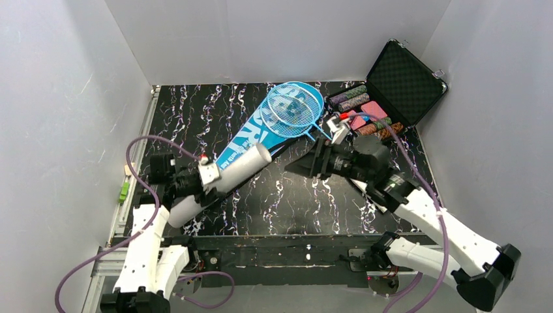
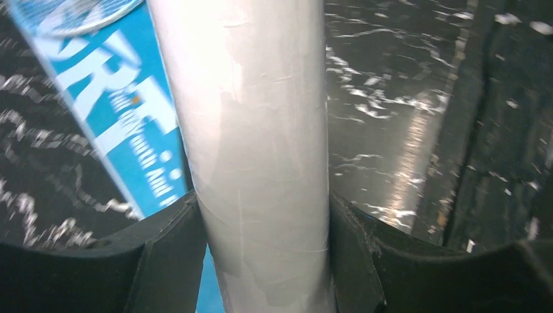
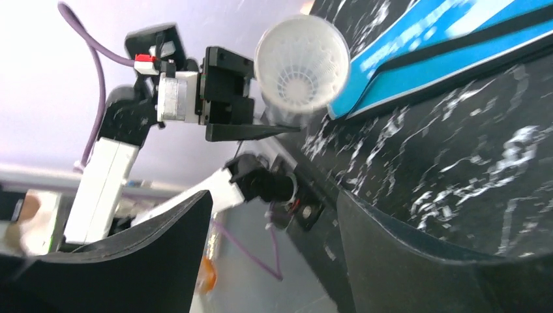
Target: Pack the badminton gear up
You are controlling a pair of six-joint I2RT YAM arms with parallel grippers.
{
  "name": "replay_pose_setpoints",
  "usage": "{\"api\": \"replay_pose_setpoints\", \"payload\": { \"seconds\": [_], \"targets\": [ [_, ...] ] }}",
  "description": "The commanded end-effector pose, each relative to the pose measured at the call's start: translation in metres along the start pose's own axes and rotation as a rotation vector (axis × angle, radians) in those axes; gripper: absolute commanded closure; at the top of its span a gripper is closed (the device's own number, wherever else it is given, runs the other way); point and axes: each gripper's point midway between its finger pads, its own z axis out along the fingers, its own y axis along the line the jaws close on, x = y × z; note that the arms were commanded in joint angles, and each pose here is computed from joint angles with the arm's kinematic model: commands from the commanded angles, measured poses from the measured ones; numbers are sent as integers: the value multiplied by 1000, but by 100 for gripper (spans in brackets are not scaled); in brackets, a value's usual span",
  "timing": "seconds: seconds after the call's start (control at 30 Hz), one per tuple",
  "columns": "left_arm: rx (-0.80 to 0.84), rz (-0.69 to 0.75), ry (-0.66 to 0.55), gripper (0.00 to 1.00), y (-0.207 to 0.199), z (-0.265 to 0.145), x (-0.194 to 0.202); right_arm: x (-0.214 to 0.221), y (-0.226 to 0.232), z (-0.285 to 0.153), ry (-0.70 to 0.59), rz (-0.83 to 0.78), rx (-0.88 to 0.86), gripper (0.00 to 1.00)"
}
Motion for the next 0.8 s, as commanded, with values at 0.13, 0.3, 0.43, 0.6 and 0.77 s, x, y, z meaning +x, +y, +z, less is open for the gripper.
{"api": "replay_pose_setpoints", "payload": {
  "seconds": [0.13,0.3,0.43,0.6,0.77],
  "targets": [
    [-401,-229,296,100,129,-26,25,-40,-41,-50,-106,-48,291,18],
    [-534,-308,487,100,170,-41,72,-43,-70,-64,-152,-17,412,16],
    [-634,-374,575,94,198,-53,105,-39,-88,-68,-153,-5,481,15],
    [-703,-499,700,93,232,-58,165,-28,-111,-69,-117,10,558,14],
    [-651,-586,728,88,234,-33,204,-24,-131,-70,-86,26,638,13]
  ]
}}
